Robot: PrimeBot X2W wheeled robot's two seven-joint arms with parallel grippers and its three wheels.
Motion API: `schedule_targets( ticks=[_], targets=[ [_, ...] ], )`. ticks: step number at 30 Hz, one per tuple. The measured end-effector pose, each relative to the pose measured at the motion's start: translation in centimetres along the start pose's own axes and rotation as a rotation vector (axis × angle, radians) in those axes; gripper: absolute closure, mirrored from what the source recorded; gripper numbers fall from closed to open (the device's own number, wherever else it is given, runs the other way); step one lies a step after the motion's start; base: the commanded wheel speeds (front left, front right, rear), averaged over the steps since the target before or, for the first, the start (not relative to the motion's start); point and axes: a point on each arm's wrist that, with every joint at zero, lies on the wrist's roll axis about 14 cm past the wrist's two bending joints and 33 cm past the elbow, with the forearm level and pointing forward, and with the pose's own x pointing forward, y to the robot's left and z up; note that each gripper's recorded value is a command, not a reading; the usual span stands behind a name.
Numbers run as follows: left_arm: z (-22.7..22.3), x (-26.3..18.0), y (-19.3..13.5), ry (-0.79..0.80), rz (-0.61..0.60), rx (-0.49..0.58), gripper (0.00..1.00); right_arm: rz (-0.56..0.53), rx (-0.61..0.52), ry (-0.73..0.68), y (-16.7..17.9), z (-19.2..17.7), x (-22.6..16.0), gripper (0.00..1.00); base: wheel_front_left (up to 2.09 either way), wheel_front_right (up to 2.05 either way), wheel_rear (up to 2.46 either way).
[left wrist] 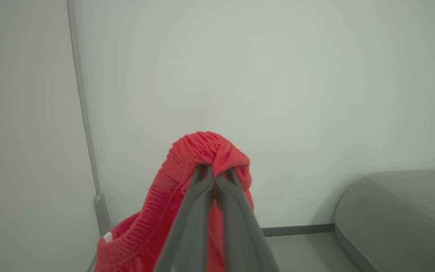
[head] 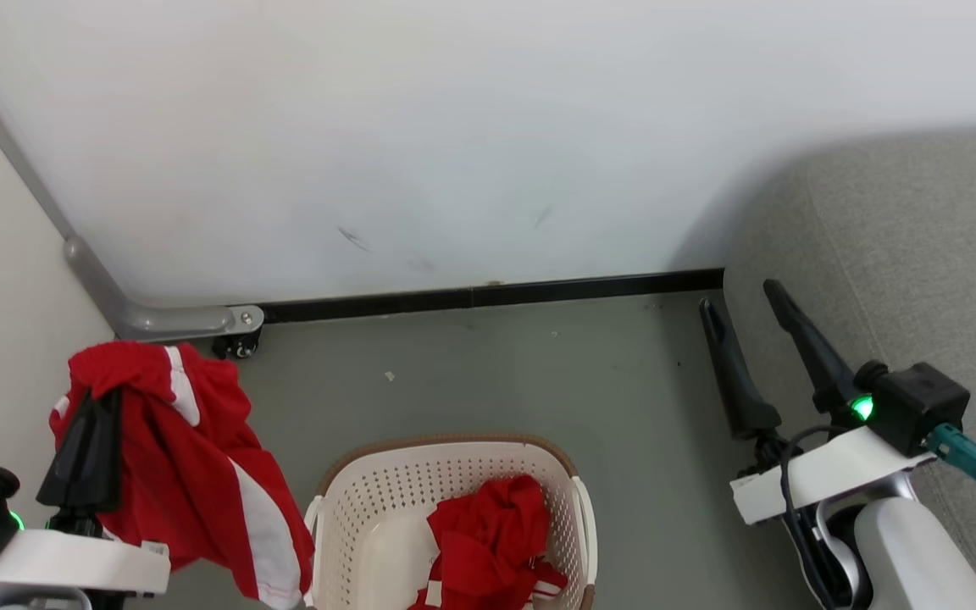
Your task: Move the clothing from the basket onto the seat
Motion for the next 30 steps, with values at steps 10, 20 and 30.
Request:
schedule_targets(
  ticks=[10,20,30],
  targets=[
    [0.2,-1.7,-0.6,-0.001,0.0,0.001,1.0,0.005,0.01,0.006,0.7,0.4,-1.8,0.0,0.0,0.0,0.0],
    [0.7,-2.3,-0.8,-0.014,-0.001,0.01,1.0,0.01,0.016,-0.008,1.1,1.2,-2.4,0.0,0.0,0.0,0.0],
    [0.8,-1.9,-1.9,-0.027,-0.023,-0.006,1.0,0.071,0.046,0.017,3.4,0.3,-2.7,0.0,0.0,0.0,0.0]
  ],
)
